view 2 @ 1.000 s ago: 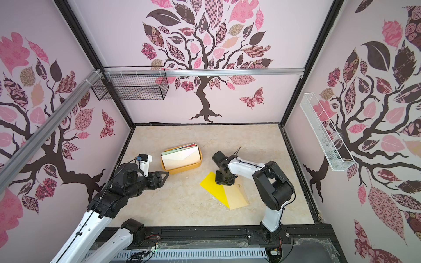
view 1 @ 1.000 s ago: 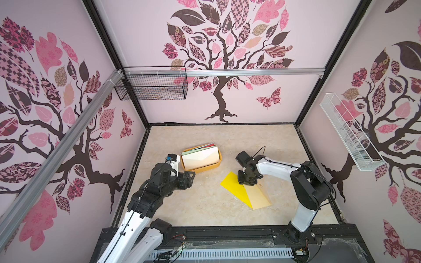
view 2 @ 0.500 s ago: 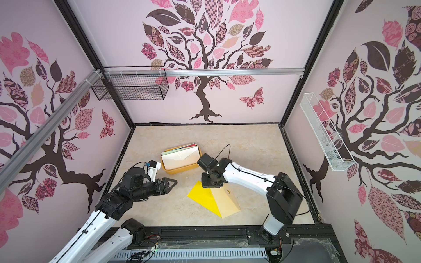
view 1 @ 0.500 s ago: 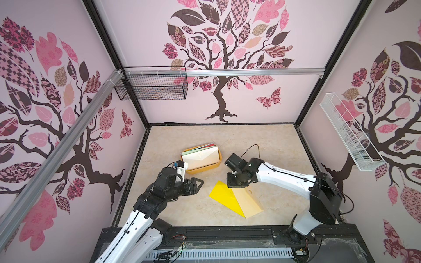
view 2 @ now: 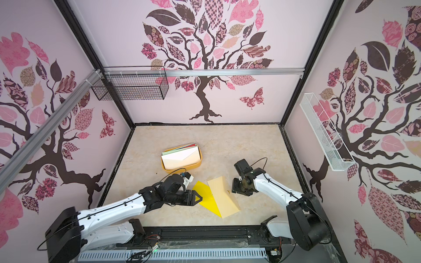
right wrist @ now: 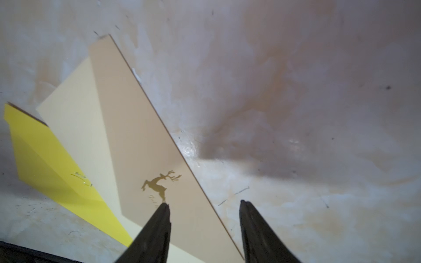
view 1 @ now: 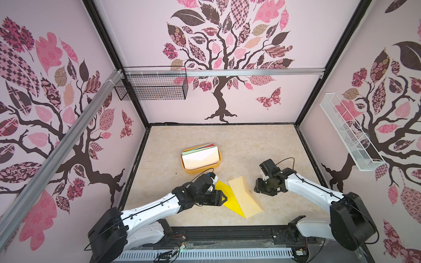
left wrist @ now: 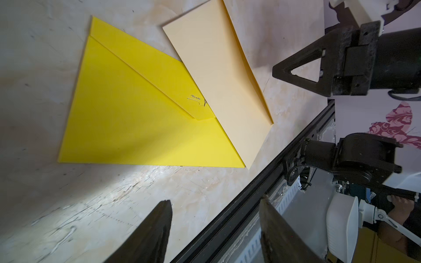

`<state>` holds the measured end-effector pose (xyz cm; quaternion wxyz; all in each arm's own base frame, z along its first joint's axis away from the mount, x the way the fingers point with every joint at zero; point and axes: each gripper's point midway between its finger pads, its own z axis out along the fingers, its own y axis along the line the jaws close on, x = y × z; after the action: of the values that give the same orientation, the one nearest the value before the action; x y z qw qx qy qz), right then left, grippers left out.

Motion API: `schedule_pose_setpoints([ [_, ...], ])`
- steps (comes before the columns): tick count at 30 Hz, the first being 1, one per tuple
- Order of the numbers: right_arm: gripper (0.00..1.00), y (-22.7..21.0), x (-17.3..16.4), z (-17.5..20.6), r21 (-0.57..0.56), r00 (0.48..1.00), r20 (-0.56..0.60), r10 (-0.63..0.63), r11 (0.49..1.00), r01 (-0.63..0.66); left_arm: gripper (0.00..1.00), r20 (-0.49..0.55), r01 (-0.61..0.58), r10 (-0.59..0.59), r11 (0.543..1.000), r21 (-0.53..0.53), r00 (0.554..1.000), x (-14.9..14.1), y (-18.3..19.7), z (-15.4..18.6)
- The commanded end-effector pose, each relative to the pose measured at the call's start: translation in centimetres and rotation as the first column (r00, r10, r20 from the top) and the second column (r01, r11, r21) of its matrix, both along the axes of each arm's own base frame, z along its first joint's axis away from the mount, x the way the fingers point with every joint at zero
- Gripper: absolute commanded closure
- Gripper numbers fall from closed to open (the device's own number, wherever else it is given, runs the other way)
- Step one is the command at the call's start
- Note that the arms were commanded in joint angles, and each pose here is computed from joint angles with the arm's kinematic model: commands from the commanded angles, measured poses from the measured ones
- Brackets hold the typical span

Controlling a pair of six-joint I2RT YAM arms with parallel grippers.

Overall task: Put the sealed envelopes into the storage box
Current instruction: Move the envelope to the center of the board, then pick up the envelope from the center of the board.

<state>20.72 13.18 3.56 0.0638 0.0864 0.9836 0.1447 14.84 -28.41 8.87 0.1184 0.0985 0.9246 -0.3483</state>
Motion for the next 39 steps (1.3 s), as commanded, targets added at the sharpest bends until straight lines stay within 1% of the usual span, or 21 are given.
schedule_pose_setpoints([
  [1, 0.47, 2.3, 1.3, 1.3, 0.158, 0.995, 0.098, 0.031, 0.986, -0.046, 0.4, 0.053, -0.003, 0.005, 0.999, -0.046, 0.999, 1.5, -3.5, 0.9],
  [4, 0.47, 2.2, 1.1, 0.9, 0.17, 0.993, 0.113, 0.04, 0.984, -0.059, 0.43, 0.026, -0.003, 0.003, 1.0, -0.004, 1.0, 1.9, -4.5, -1.0],
  [12, 0.46, 3.3, -0.6, -0.1, 0.272, 0.995, 0.085, 0.058, 0.959, -0.079, 0.44, -0.048, -0.003, 0.003, 1.0, 0.011, 0.999, 1.9, -6.4, -5.2],
  [14, 0.46, 3.9, -1.2, -0.2, 0.317, 0.996, 0.065, 0.063, 0.945, -0.08, 0.45, -0.063, 0.0, 0.001, 1.0, 0.013, 0.998, 1.7, -6.7, -6.0],
  [17, 0.46, 4.2, -1.8, -0.4, 0.346, 0.997, 0.041, 0.062, 0.936, -0.072, 0.45, -0.083, -0.003, 0.005, 1.0, 0.014, 0.997, 1.4, -6.8, -7.0],
  [20, 0.46, 4.8, -2.4, -0.3, 0.399, 0.998, 0.025, 0.064, 0.914, -0.068, 0.47, -0.095, -0.003, 0.004, 1.0, 0.014, 0.995, 1.1, -6.8, -7.5],
  [25, 0.46, 5.2, -2.4, 0.0, 0.432, 0.998, 0.03, 0.057, 0.899, -0.065, 0.47, -0.087, -0.013, 0.015, 1.0, 0.023, 0.996, 1.0, -6.3, -7.6],
  [28, 0.46, 5.8, -2.5, 0.3, 0.475, 0.998, 0.021, 0.052, 0.878, -0.055, 0.48, -0.074, -0.018, 0.018, 1.0, 0.014, 0.997, 1.1, -6.2, -7.2],
  [32, 0.47, 6.7, -2.8, 0.3, 0.534, 0.999, -0.021, 0.05, 0.845, -0.031, 0.47, -0.056, -0.023, 0.022, 0.999, -0.023, 0.998, 1.4, -6.5, -6.1],
  [38, 0.47, 6.8, -3.0, 0.7, 0.551, 0.998, -0.018, 0.054, 0.834, -0.035, 0.47, -0.029, -0.039, 0.037, 0.996, -0.078, 0.999, 1.7, -6.7, -4.0],
  [39, 0.47, 6.9, -3.0, 0.7, 0.552, 0.998, -0.016, 0.055, 0.833, -0.037, 0.47, -0.01, -0.042, 0.041, 0.991, -0.124, 0.999, 2.0, -7.2, -2.9],
])
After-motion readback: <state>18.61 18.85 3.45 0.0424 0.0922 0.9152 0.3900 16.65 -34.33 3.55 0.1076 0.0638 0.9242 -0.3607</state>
